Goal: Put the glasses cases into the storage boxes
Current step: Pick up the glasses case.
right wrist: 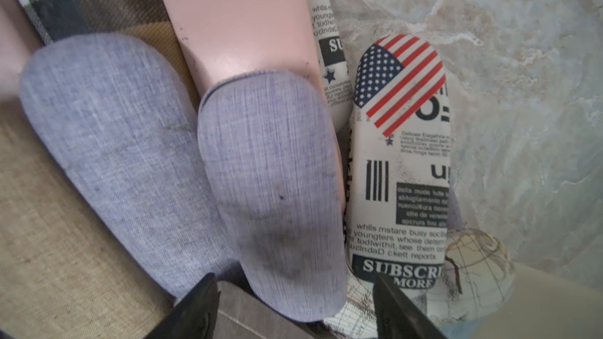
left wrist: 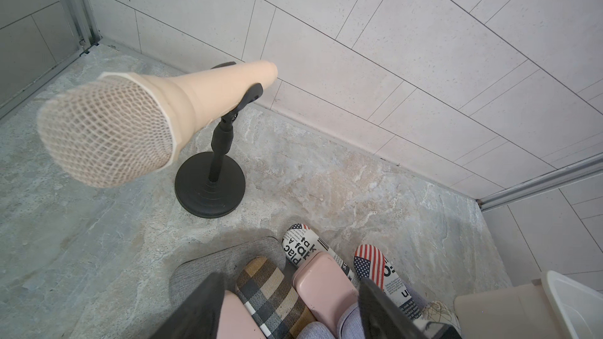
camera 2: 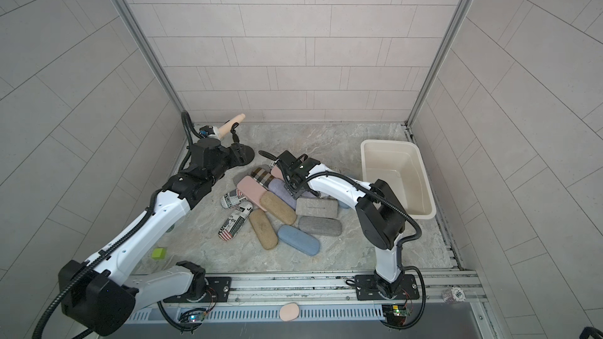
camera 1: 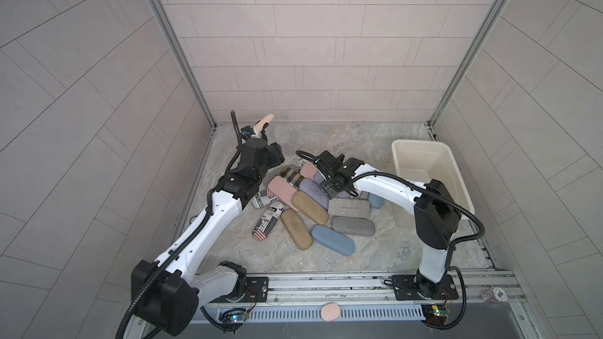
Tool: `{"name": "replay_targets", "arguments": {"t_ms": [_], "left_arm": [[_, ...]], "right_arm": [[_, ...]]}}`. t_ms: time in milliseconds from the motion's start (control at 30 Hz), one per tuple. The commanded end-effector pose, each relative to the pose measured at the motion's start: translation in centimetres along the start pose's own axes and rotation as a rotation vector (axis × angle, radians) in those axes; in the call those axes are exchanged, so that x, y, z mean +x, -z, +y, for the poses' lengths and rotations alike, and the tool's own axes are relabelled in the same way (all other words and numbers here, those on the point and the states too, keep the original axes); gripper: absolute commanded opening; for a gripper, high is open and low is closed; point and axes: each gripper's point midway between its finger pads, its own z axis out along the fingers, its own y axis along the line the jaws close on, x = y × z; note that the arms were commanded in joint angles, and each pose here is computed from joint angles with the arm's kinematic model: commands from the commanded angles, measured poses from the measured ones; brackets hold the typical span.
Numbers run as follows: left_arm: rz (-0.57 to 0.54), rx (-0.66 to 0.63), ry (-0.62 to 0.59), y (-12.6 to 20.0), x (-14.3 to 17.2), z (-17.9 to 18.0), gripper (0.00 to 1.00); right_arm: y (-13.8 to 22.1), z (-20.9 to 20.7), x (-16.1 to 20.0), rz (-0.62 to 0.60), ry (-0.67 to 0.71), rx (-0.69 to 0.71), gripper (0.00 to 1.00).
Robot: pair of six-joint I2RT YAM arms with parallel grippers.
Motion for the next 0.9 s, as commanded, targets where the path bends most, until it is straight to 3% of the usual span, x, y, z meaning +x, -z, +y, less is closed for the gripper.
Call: {"name": "replay_targets", "arguments": {"t_ms": [0,200,333,567,867], "left_arm": [[-0.011,0.016,0.031,0.0,-0.3,-0.1,0.72],[-0.015,0.016,0.037,0.1,-0.5,0.1,0.72],[-0.012,0.018,0.038,-0.1,-0.5,0.2,0.72],[-0.007,0.022,0.038,-0.2,-0.4,0.1,0.72],[0.0,0.034,0.039,-0.4,-0.3,0.0,0.72]], "right_arm": [[-0.4,0.4,-1.0,-0.014,0.024,-0.049,0.77],[-2.1,1.4,-0.7,0.009,0.04,-0.083,0.85],[-3.0,0.8,-0.9,0.01,0.025,-0.037,0.85],[-4.2,0.0,-0.8,0.013,0.021,0.022,0.67],[-1.1,-0.7,-2.2,-0.066,-0.008,0.016,0.61]]}}
